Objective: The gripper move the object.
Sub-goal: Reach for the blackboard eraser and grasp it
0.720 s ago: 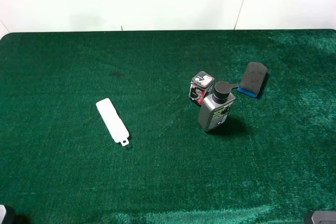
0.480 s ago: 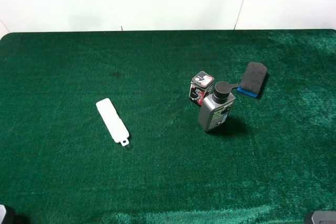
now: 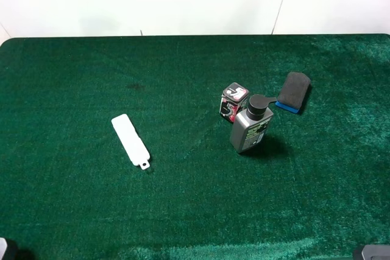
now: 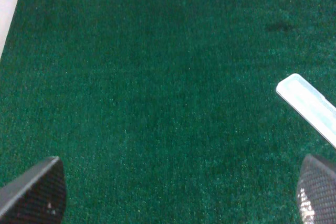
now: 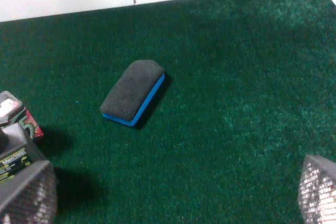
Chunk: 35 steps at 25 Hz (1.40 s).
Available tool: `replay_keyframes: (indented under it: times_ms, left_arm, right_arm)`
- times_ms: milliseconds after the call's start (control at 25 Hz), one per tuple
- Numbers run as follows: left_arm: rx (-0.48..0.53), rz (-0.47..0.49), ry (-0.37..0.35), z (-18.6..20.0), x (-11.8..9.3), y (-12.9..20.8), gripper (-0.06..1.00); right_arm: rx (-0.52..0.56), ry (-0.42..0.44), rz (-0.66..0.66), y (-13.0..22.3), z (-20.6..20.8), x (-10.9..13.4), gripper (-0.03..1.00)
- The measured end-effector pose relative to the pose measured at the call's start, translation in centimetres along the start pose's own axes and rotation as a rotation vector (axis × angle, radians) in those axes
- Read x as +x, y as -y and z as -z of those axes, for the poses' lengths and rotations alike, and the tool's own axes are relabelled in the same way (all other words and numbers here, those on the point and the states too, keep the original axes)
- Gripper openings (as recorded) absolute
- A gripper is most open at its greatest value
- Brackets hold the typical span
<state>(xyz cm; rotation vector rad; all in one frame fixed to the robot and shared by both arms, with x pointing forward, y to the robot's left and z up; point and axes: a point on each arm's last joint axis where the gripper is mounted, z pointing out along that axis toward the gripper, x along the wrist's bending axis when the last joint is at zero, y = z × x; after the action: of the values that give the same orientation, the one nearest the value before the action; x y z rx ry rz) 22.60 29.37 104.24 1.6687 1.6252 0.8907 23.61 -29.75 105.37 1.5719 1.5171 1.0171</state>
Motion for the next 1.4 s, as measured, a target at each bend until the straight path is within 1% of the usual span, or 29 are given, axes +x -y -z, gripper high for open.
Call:
replay_keyframes:
  times_ms: [160, 400, 520, 760, 1040, 1240, 1400]
  left_arm:
    - [0.0, 0.0, 0.0, 0.0, 0.0, 0.0, 0.89]
    - [0.0, 0.0, 0.0, 0.0, 0.0, 0.0, 0.89]
    - [0.0, 0.0, 0.0, 0.0, 0.0, 0.0, 0.89]
    - [0.0, 0.0, 0.0, 0.0, 0.0, 0.0, 0.88]
    - [0.0, 0.001, 0.0, 0.0, 0.0, 0.0, 0.88]
    - [0.0, 0.001, 0.0, 0.0, 0.0, 0.0, 0.88]
    - [0.0, 0.001, 0.0, 0.0, 0.0, 0.0, 0.88]
  right_arm:
    - [0.079, 0.005, -0.001, -1.7, -0.9, 0.1, 0.69]
    - [0.191, 0.01, 0.014, -6.5, -2.7, 0.4, 0.69]
    - [0.225, 0.01, 0.028, -8.8, -3.7, 0.5, 0.69]
    - [0.313, 0.014, 0.034, -13.1, -6.8, 0.7, 0.69]
    - [0.472, 0.014, 0.032, -16.3, -11.4, 0.9, 0.69]
    - [0.607, 0.006, 0.002, -17.8, -15.2, 1.1, 0.69]
    - [0.665, 0.004, -0.029, -18.8, -18.3, 1.3, 0.69]
